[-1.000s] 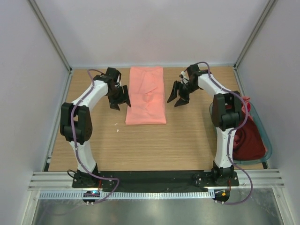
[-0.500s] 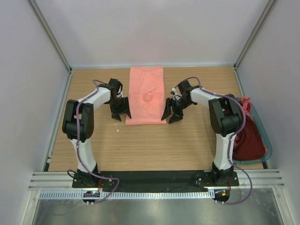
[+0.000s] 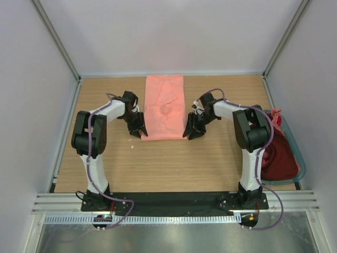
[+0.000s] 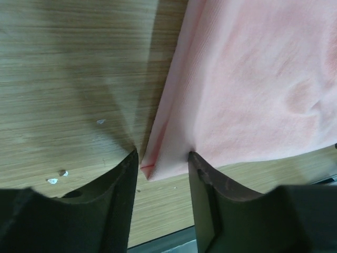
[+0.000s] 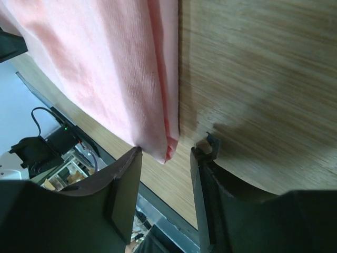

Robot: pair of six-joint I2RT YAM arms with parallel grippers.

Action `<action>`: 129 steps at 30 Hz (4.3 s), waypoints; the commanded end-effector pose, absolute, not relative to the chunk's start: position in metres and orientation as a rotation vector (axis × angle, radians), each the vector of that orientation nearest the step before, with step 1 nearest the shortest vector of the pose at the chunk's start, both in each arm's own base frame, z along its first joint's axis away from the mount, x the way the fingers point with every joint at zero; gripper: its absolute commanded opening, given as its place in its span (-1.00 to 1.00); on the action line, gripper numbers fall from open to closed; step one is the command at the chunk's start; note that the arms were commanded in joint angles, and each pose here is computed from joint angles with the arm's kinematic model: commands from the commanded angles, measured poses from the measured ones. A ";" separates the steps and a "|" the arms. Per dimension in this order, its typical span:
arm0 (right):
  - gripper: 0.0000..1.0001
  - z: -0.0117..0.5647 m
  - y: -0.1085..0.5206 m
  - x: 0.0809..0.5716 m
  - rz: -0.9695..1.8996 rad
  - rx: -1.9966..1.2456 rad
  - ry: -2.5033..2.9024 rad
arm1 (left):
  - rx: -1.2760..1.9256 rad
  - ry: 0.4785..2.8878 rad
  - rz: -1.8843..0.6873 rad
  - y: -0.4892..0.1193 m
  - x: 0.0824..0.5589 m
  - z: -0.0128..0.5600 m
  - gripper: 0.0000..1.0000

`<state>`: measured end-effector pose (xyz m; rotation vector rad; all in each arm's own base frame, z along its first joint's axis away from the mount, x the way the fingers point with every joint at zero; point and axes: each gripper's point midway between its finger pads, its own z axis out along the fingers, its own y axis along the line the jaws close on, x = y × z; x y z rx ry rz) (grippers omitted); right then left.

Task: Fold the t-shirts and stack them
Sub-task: Fold the tshirt

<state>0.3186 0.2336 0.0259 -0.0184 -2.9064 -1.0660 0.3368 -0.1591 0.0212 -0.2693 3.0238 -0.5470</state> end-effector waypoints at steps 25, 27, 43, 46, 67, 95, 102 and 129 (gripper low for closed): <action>-0.98 0.025 0.191 0.190 -0.981 -0.090 -2.855 | -0.417 3.251 -0.369 -0.157 0.177 0.002 -1.00; -0.98 0.027 0.182 0.169 -0.955 -0.072 -2.862 | -0.427 3.283 -0.441 -0.165 0.158 0.003 -0.99; -0.15 0.075 0.205 0.287 -0.924 0.145 -3.090 | -0.062 2.900 -0.408 -0.181 0.254 0.093 0.14; -0.15 0.066 0.212 0.307 -0.924 0.158 -3.083 | 0.002 2.882 -0.366 -0.185 0.281 0.085 -0.01; -0.13 0.053 0.240 0.324 -1.014 0.212 -3.012 | 0.068 2.916 -0.391 -0.188 0.325 0.043 -0.24; -0.98 0.054 0.228 0.341 -0.872 0.149 -3.134 | -0.015 2.924 -0.361 -0.175 0.340 0.038 -1.00; -0.93 0.043 0.232 0.346 -0.873 0.171 -3.103 | -0.025 2.902 -0.331 -0.172 0.346 0.046 -0.63; -0.67 0.078 0.337 0.189 -1.268 0.403 -2.640 | -0.053 2.879 -0.632 -0.197 0.323 0.052 -0.60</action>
